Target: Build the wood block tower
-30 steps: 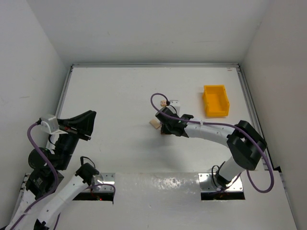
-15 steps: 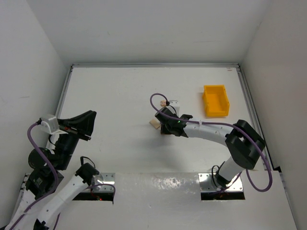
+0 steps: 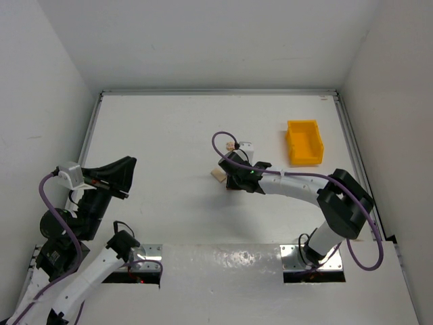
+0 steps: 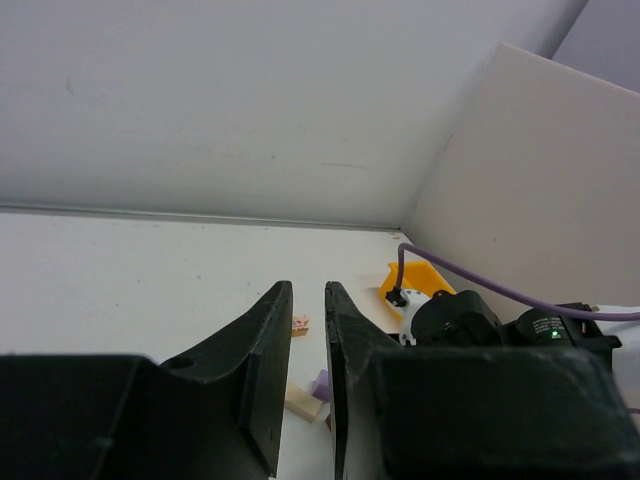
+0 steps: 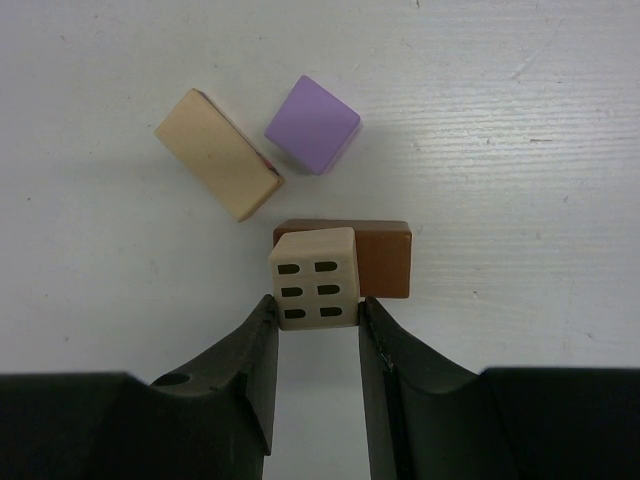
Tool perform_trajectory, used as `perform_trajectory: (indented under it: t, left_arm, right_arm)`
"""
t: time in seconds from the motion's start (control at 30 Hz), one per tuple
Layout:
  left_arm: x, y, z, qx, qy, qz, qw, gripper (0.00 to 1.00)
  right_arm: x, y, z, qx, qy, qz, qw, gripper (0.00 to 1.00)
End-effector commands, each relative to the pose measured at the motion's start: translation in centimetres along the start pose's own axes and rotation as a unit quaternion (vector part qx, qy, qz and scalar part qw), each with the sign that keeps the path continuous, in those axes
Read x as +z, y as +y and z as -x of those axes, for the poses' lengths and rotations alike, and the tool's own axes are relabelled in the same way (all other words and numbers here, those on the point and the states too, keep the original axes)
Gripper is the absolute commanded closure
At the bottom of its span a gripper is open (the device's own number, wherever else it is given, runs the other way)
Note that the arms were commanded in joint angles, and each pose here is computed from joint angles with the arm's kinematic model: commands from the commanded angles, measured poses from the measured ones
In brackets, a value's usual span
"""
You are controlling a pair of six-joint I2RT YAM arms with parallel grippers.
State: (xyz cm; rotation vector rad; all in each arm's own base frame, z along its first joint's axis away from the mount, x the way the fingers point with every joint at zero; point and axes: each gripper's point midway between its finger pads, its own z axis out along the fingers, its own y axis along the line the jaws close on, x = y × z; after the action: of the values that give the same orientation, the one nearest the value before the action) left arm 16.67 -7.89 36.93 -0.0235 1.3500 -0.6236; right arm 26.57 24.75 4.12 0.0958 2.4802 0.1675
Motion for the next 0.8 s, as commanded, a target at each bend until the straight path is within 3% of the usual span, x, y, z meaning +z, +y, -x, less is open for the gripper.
perform_trajectory:
  t: [0.0, 0.77]
  left_arm:
    - [0.01, -0.21, 0.12, 0.002, -0.002, -0.006, 1.000, 0.83]
    - [0.08, -0.30, -0.06, 0.002, 0.002, -0.008, 1.000, 0.83]
  right_arm:
    - [-0.30, 0.35, 0.59, 0.012, -0.014, 0.003, 1.000, 0.69]
    - [-0.32, 0.37, 0.44, 0.017, -0.014, 0.008, 1.000, 0.63]
